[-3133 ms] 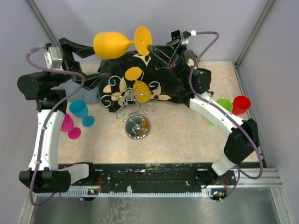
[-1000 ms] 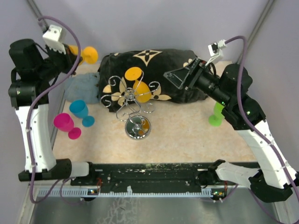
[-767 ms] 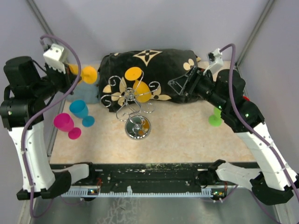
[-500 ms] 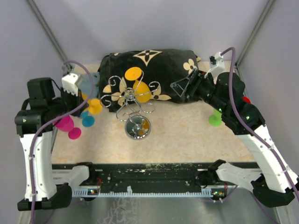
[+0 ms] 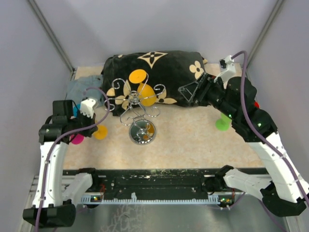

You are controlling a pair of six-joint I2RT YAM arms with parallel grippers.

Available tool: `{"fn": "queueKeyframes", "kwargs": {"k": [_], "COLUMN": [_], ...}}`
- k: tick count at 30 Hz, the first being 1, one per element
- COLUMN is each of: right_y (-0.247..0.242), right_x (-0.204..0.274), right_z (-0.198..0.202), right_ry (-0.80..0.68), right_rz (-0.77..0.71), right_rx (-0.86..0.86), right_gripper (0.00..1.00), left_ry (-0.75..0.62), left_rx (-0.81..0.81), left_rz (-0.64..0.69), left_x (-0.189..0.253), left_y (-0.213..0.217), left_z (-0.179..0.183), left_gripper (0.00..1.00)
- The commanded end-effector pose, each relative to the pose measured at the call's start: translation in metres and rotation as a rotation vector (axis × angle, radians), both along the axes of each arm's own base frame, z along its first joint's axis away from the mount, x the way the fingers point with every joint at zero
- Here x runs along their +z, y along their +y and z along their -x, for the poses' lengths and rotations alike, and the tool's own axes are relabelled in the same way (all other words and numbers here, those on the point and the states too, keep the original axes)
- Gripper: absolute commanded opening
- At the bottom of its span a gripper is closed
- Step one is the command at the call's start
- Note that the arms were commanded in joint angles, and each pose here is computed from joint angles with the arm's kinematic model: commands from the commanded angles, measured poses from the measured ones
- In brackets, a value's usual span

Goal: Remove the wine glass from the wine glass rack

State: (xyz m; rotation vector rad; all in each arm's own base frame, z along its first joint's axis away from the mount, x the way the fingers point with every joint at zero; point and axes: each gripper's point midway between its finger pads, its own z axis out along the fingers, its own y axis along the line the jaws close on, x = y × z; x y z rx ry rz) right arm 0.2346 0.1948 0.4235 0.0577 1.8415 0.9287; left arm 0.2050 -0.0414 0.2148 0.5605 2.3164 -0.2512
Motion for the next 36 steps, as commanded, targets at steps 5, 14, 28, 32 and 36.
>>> {"fn": "queueKeyframes", "kwargs": {"k": [5,14,28,32,36], "right_y": [-0.009,-0.011,-0.008,-0.007,-0.004], "right_x": [0.028,0.033,0.031,0.031,0.035], "right_z": [0.009,0.011,0.009,0.009,0.009], "right_ry": [-0.062,-0.069,-0.068,-0.068,-0.073], "right_rz": [-0.053,-0.06,-0.057,-0.058,-0.063], "right_rx": [-0.014,-0.015,-0.007,-0.002,0.012], "right_gripper": [0.6,0.6,0.61,0.61,0.61], "left_ry": [0.0,0.091,0.123,0.083,0.001], "left_rx": [-0.036,-0.068,-0.074,-0.08,-0.085], "left_rz": [-0.068,-0.069,-0.078,-0.068,-0.057], "left_x": [-0.032,-0.062,-0.071,-0.051,-0.01], "left_y": [0.009,0.008,0.01,0.007,0.004], "left_z": [-0.015,-0.01,-0.01,-0.014,-0.023], "left_gripper": [0.0,0.0,0.37,0.48,0.63]}}
